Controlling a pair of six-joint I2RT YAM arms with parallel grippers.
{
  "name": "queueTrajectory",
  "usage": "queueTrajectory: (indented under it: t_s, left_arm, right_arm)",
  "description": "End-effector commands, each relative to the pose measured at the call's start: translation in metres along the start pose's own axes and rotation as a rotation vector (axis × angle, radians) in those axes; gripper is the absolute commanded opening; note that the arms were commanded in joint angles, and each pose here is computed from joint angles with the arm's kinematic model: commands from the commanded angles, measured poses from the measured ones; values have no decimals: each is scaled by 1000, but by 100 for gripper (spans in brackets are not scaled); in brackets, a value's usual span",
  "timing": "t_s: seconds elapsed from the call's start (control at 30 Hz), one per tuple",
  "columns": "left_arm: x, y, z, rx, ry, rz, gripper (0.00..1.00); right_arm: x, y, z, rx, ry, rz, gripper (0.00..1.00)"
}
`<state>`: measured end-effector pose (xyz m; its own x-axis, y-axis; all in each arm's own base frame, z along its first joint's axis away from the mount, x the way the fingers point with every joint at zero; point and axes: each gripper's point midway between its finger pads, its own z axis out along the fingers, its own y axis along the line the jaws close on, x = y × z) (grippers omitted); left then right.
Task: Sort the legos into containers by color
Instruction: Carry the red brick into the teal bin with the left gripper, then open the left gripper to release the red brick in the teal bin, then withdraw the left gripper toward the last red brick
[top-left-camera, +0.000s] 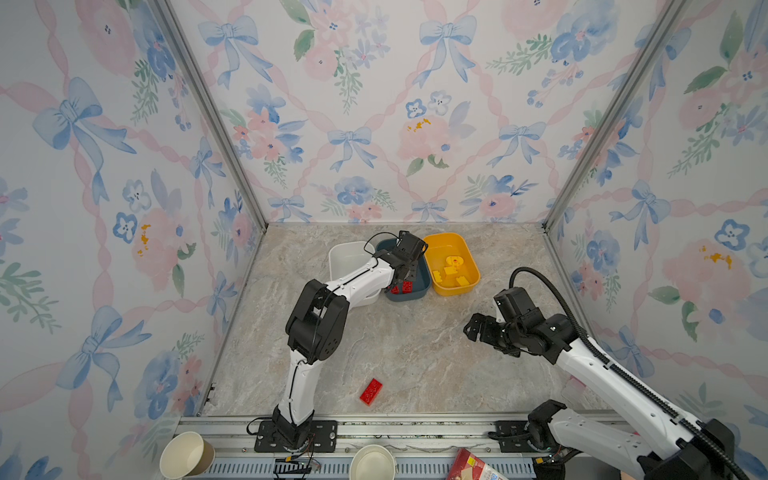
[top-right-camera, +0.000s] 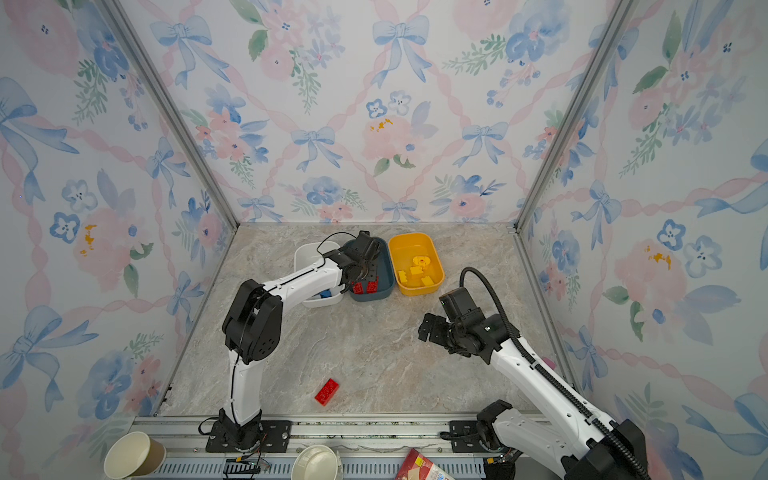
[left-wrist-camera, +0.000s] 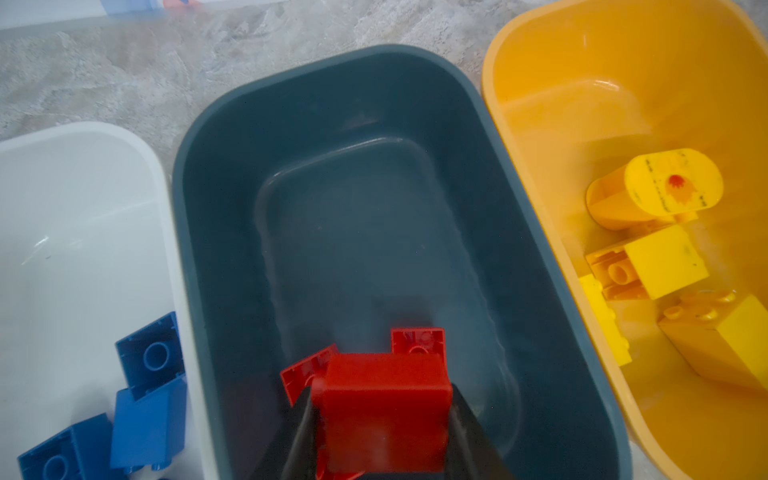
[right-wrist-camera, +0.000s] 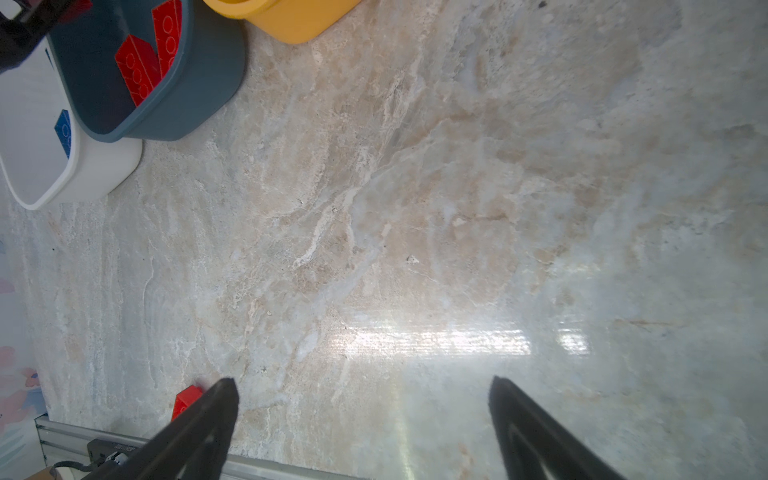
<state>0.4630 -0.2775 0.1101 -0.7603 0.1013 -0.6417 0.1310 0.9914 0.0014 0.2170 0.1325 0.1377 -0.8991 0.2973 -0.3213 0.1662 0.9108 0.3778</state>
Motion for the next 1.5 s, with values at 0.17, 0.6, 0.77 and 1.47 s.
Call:
queueTrajectory:
  t_s: [0.17,0.6,0.77,1.47]
  left_arm:
    - [0,9,11,-34,6,0,56]
    - [3,16,-18,-6,-1,-12,70]
    - [22,22,-39,18,22,-7,72]
    - [159,38,-128,85,205,100,78]
  right_arm:
    - [5,-9,1,18,22,-1,97]
    - [3,-8,-2,13,16,-3,97]
    - [4,-8,-1,10,19,-3,97]
    - [5,-5,-1,4,23,-5,97]
